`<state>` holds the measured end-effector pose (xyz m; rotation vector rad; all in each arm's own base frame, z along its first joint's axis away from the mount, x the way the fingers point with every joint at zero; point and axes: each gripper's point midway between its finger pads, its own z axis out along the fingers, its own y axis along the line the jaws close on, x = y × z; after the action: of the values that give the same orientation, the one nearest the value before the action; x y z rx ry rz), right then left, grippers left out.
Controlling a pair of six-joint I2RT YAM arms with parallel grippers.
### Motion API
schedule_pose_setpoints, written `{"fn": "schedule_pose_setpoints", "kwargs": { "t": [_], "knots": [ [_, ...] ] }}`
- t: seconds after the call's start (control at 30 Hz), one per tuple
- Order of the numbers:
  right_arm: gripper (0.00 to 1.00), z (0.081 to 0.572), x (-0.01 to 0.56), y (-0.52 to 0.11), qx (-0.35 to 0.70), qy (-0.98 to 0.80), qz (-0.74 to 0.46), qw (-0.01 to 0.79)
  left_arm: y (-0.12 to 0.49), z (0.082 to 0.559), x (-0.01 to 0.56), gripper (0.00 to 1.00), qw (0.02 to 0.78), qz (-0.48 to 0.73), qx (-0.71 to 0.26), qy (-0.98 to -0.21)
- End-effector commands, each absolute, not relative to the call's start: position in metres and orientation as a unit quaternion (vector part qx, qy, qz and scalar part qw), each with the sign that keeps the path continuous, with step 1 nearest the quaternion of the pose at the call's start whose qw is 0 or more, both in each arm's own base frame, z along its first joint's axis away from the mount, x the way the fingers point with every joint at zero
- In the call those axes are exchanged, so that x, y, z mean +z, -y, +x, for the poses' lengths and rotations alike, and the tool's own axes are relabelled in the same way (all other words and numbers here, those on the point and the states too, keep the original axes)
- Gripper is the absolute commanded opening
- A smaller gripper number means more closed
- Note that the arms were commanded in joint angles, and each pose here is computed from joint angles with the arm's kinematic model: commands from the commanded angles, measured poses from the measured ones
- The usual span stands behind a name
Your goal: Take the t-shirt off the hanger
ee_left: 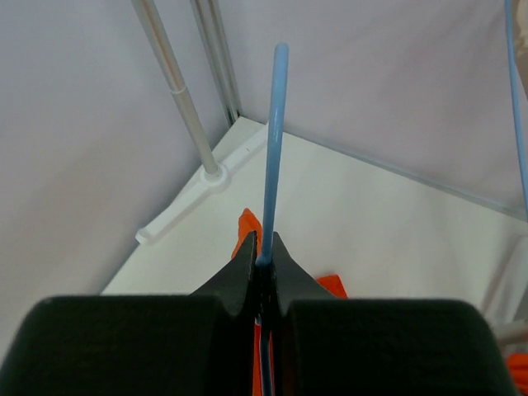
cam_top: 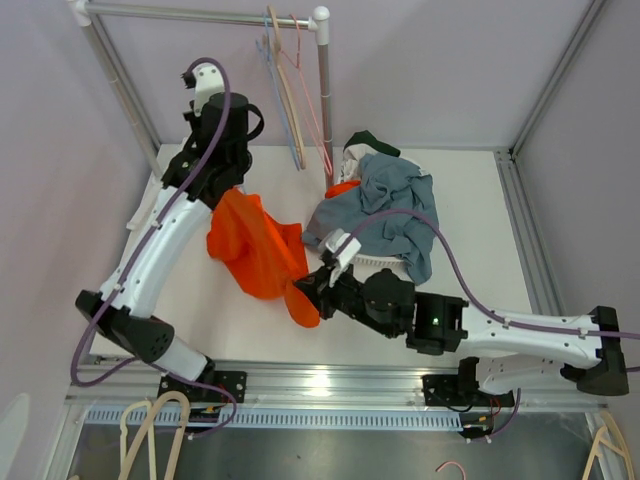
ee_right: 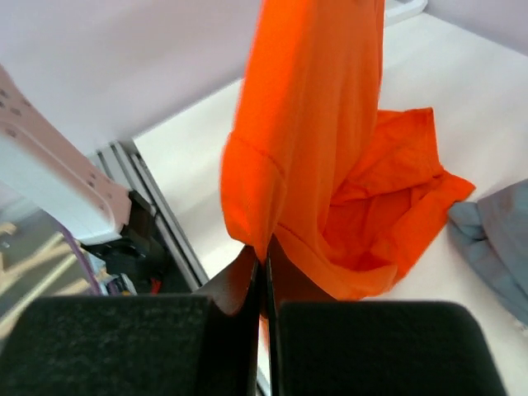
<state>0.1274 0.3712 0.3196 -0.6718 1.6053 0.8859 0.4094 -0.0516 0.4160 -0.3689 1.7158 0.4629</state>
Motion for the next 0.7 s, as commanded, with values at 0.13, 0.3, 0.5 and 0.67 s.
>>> {"fn": "schedule_pose_setpoints", "kwargs": {
  "t": [0.13, 0.3, 0.5, 0.67],
  "knots": [
    [0.00, 0.163, 0.348, -0.398, 0.320, -0.658, -0.341, 0.590, 0.044, 0.364, 0.419, 0.01, 0.624, -0.206, 0.105, -0.747],
    [0.00, 0.187, 0.381, -0.399, 0.311, -0.643, -0.337, 0.613, 0.054, 0.364, 0.389, 0.01, 0.602, -0.190, 0.085, -0.770],
    [0.00, 0.188, 0.416, -0.397, 0.315, -0.629, -0.333, 0.629, 0.063, 0.378, 0.354, 0.01, 0.582, -0.184, 0.096, -0.787],
    [0.00, 0.177, 0.426, -0.390, 0.335, -0.630, -0.330, 0.618, 0.062, 0.409, 0.333, 0.01, 0.569, -0.193, 0.120, -0.790]
  ]
}}
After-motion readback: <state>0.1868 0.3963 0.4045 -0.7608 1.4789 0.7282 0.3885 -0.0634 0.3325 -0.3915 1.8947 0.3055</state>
